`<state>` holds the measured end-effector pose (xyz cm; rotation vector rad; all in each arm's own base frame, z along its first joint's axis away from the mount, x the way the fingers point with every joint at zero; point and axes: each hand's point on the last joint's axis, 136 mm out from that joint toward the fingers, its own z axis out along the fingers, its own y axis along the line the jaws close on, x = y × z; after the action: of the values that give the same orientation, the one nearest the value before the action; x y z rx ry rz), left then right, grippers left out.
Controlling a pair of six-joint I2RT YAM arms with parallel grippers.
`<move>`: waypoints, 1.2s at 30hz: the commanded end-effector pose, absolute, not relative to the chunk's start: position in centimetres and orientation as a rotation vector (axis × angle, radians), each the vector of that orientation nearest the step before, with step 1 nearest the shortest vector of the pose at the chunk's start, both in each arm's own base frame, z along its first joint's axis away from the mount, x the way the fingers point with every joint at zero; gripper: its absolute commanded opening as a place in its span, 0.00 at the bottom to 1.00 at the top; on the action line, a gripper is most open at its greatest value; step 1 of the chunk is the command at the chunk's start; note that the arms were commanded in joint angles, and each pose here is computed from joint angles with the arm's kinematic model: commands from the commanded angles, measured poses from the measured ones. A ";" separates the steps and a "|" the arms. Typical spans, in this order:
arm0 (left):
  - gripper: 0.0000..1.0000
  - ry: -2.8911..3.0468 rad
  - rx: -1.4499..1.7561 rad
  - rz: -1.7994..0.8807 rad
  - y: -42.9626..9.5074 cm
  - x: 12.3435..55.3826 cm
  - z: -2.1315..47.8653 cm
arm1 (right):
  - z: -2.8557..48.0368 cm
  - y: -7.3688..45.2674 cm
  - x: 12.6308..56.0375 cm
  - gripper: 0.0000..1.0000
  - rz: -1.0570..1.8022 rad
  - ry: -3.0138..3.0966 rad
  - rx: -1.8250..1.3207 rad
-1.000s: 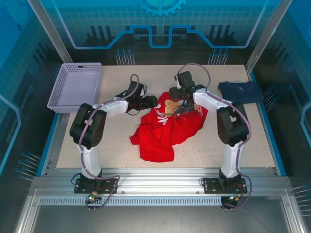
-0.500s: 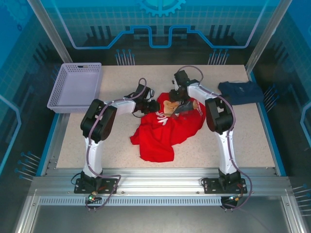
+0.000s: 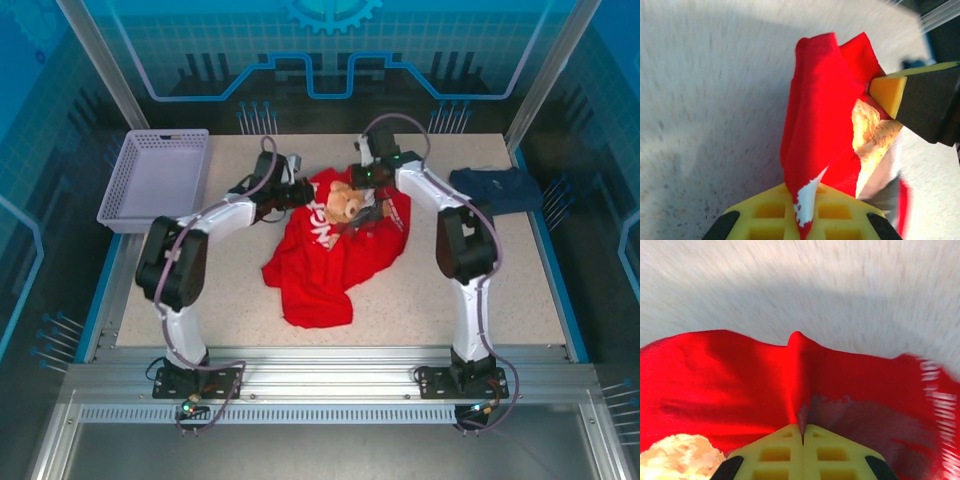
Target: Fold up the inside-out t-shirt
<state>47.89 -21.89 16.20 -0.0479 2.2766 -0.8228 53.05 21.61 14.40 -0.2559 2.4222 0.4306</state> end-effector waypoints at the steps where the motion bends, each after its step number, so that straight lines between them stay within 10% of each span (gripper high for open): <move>1: 0.00 1.985 0.070 -0.722 -20.4 47.6 27.7 | 26.2 20.7 52.4 0.00 0.472 2.140 -0.284; 5: 0.02 1.832 0.270 -0.596 -21.6 42.1 31.5 | 28.7 18.9 48.4 0.00 0.458 2.050 -0.253; 10: 0.20 1.848 0.526 -0.597 -26.4 33.0 24.7 | 23.1 14.3 42.3 0.02 0.344 2.120 -0.091; 16: 0.54 2.052 0.578 -0.715 -27.1 25.5 14.4 | 12.8 11.5 34.8 0.35 0.287 2.375 -0.015; 22: 0.65 2.114 0.420 -0.604 -25.0 26.8 14.2 | 10.9 13.5 32.5 0.51 0.355 2.406 -0.086; 36: 0.67 2.467 0.284 -0.561 -29.1 30.2 7.3 | 8.8 15.6 35.0 0.55 0.267 2.496 -0.193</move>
<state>30.33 -28.89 8.64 0.3204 2.3872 -0.5604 34.21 15.26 8.68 -0.1627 2.4967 0.2984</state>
